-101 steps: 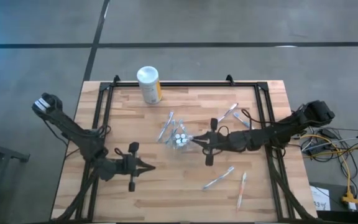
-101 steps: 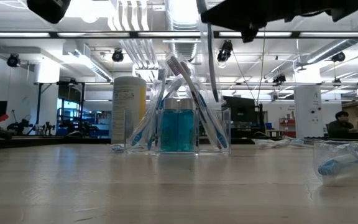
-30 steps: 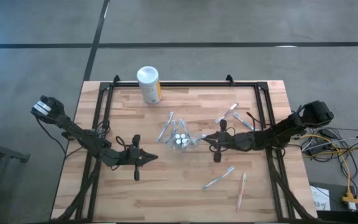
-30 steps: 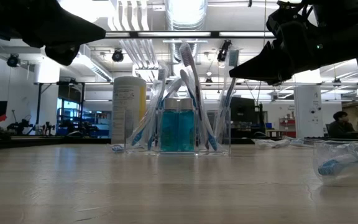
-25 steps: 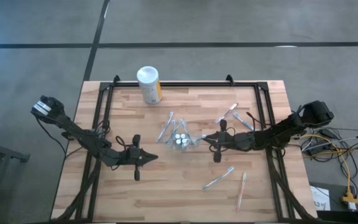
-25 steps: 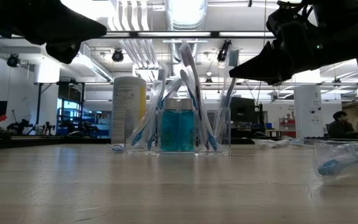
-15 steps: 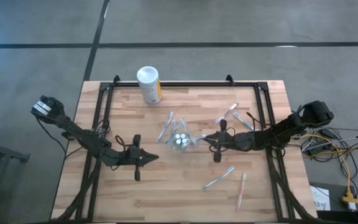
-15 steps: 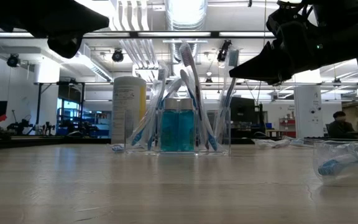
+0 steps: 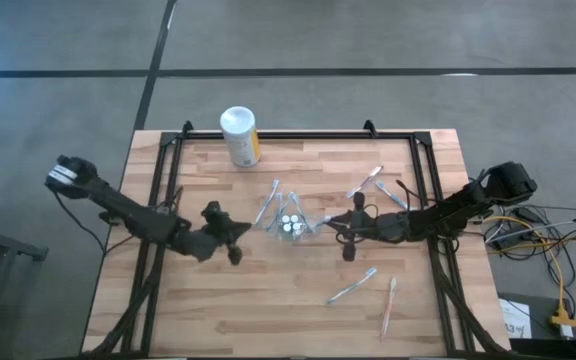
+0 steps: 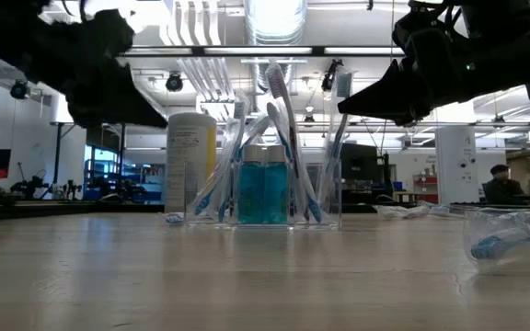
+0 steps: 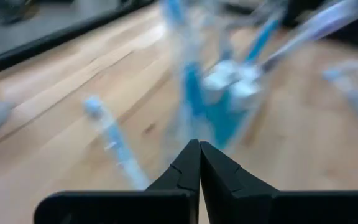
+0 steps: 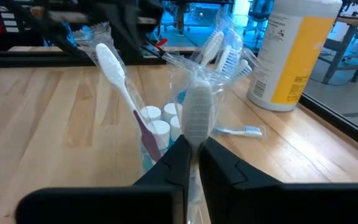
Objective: Pick & Place toothbrushing station
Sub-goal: Put the blue toothbrush into the transparent organizer
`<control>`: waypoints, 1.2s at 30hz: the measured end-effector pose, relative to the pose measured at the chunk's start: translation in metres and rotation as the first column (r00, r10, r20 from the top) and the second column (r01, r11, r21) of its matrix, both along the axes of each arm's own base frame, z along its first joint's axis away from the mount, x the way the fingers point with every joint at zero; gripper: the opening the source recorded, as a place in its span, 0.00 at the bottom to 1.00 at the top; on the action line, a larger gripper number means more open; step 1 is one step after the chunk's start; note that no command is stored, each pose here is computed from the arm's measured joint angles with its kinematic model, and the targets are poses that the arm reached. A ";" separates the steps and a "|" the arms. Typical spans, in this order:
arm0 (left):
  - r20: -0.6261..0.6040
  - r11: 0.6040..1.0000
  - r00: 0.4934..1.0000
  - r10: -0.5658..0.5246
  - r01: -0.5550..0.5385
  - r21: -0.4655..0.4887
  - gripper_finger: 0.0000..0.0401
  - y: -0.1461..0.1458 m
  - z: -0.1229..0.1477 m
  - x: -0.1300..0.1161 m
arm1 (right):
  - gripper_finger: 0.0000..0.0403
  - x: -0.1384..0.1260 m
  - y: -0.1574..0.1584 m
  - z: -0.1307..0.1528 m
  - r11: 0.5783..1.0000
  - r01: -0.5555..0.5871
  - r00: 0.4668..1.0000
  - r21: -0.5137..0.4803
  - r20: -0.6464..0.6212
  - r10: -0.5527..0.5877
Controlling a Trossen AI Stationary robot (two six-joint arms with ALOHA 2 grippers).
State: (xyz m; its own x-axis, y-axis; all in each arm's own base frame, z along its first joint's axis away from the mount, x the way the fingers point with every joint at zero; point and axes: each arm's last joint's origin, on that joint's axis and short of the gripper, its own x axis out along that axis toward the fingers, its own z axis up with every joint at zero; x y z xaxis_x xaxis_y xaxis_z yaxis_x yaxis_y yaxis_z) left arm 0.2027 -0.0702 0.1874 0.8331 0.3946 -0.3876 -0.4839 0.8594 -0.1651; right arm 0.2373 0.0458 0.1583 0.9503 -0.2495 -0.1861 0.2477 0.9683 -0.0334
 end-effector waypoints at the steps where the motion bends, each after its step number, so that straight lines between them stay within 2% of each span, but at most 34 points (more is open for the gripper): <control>1: -0.036 1.000 0.999 0.027 -0.027 -0.003 0.03 0.005 -0.001 0.001 | 0.08 0.001 0.000 0.001 1.000 0.000 1.000 0.002 0.003 0.000; 5: -0.122 0.996 0.988 0.094 -0.093 0.011 0.06 0.017 -0.003 0.001 | 0.22 0.001 0.000 0.001 1.000 0.000 1.000 0.005 0.006 0.000; 10: -0.154 0.999 0.987 0.044 -0.043 0.014 0.13 0.018 -0.004 0.002 | 0.38 0.001 0.000 0.002 1.000 -0.001 1.000 0.003 0.011 0.001; 15: -0.179 0.999 0.983 0.039 -0.036 0.024 0.24 0.020 -0.007 0.003 | 0.47 0.002 -0.002 0.003 1.000 0.010 1.000 -0.011 0.021 -0.010; 26: -0.303 0.997 0.950 0.078 -0.064 0.053 0.46 0.025 -0.039 0.017 | 0.51 0.003 -0.003 0.014 1.000 0.015 0.993 0.006 0.120 -0.016; 31: -0.340 0.999 0.940 0.014 -0.002 0.036 0.51 0.027 -0.049 0.026 | 0.51 0.004 -0.003 0.016 1.000 0.007 0.992 -0.006 0.126 -0.006; 36: -0.386 0.993 0.917 0.096 -0.064 0.097 0.51 0.034 -0.064 0.036 | 0.50 0.007 -0.002 0.019 1.000 0.004 0.991 -0.020 0.135 -0.001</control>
